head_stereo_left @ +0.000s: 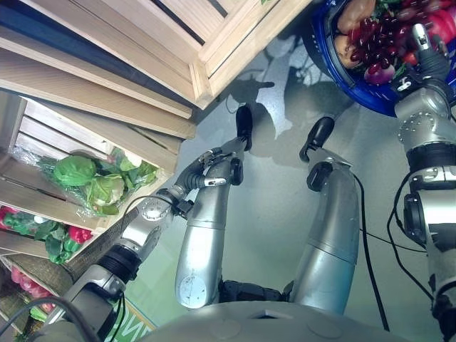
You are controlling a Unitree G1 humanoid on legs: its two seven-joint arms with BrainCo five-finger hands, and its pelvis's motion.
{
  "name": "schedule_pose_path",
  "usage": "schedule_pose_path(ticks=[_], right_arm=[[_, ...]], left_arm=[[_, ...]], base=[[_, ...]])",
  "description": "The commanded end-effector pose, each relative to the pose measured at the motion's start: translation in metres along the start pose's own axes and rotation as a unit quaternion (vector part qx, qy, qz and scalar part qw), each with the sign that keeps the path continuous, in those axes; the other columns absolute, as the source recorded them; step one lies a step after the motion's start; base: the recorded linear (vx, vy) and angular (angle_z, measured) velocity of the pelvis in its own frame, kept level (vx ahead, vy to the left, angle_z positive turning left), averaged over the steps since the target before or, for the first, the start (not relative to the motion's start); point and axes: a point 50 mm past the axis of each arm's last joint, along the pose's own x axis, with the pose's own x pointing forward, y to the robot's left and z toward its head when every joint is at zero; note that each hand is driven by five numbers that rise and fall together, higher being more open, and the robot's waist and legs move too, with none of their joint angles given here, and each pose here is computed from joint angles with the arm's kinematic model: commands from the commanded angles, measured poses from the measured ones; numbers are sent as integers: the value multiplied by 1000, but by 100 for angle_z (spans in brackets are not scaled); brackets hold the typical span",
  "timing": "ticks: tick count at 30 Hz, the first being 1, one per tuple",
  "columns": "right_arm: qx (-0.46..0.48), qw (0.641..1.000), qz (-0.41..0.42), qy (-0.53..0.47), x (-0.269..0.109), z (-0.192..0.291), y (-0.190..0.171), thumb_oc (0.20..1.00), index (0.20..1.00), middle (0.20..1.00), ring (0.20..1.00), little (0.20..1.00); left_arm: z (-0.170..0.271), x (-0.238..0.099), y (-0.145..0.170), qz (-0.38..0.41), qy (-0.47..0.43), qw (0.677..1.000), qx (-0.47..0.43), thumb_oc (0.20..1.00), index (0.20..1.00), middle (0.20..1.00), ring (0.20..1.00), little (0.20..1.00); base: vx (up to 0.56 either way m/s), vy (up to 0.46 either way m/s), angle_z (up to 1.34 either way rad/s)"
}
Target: Pick up fruits and vegetables into the basket
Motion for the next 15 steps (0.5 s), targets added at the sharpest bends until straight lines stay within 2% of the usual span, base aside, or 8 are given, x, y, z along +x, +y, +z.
schedule_pose_path(ticks=[1,4,7,8,10,14,15], right_arm=[[-182,981,-52,-49,-9,-2,-27,1000,1000,1000,1000,1000],[-225,972,-41,-50,-23,-22,-27,1000,1000,1000,1000,1000],[-249,968,-2,-17,-48,-60,-25,1000,1000,1000,1000,1000],[-256,966,33,18,-68,-87,-23,1000,1000,1000,1000,1000],[-262,963,55,35,-88,-110,-20,1000,1000,1000,1000,1000],[-256,963,82,22,-119,-127,-14,1000,1000,1000,1000,1000],[-253,963,90,4,-130,-131,-15,1000,1000,1000,1000,1000]], left_arm=[[-39,-25,-51,-56,51,997,17,1000,1000,1000,1000,1000],[-31,-26,-47,-43,27,998,32,1000,1000,1000,1000,1000],[-22,-27,-38,0,2,995,101,1000,1000,1000,1000,1000],[-17,-27,-29,26,-9,988,150,1000,1000,1000,1000,1000],[-8,-26,-17,66,-27,975,209,1000,1000,1000,1000,1000],[17,-25,0,113,-75,950,282,1000,1000,1000,1000,1000],[27,-26,7,141,-98,934,312,1000,1000,1000,1000,1000]], base=[[-48,35,-11],[-34,56,-9],[-30,55,-7],[-19,26,-7],[-26,20,-10],[-18,21,-10],[-63,29,-10]])
